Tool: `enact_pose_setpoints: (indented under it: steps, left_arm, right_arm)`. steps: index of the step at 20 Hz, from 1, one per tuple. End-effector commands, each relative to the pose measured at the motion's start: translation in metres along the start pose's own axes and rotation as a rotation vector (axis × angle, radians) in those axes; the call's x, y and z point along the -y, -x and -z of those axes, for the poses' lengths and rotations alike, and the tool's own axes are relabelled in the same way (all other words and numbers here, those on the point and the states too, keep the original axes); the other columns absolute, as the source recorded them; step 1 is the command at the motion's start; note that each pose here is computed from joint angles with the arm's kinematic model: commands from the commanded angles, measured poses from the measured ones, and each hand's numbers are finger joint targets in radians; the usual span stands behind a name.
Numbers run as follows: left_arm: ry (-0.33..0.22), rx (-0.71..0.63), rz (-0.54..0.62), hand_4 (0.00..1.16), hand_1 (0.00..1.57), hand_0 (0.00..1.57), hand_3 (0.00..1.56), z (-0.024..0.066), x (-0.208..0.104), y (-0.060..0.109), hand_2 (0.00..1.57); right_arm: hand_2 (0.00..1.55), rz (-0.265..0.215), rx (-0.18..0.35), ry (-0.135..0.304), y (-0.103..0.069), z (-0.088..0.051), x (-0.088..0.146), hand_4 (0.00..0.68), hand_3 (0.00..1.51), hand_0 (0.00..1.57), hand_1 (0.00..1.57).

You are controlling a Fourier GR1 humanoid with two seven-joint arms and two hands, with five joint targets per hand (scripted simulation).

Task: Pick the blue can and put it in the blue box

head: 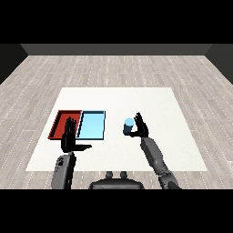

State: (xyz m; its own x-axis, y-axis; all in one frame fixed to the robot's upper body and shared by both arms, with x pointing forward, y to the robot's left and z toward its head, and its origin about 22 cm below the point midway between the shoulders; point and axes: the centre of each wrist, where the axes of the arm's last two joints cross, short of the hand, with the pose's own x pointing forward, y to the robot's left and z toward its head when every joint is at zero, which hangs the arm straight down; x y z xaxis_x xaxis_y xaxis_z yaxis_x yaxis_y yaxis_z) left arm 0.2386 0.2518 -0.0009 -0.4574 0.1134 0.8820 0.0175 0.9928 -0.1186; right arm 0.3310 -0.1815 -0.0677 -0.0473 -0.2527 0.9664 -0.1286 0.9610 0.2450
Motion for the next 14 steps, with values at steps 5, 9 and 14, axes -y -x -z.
enact_pose_setpoints:
  steps: [5,9,14]
  left_arm:
    - [-0.012,-0.01,0.009,0.0,0.0,0.0,0.0,0.0047,0.004,-0.011,0.0]
    - [-0.004,-0.008,0.022,0.0,0.0,0.0,0.0,0.0112,0.008,0.001,0.0]
    - [-0.004,-0.022,0.007,0.0,0.0,0.0,0.0,-0.005,0.0,-0.017,0.0]
  right_arm:
    - [0.0,-0.017,-0.037,-0.023,0.007,0.011,-0.017,0.0,0.0,0.0,0.0]
    - [0.0,0.021,-0.026,-0.043,-0.003,0.017,-0.015,0.0,0.0,0.0,0.0]
    - [0.0,-0.012,-0.018,-0.031,0.01,0.018,-0.024,0.0,0.0,0.0,0.0]
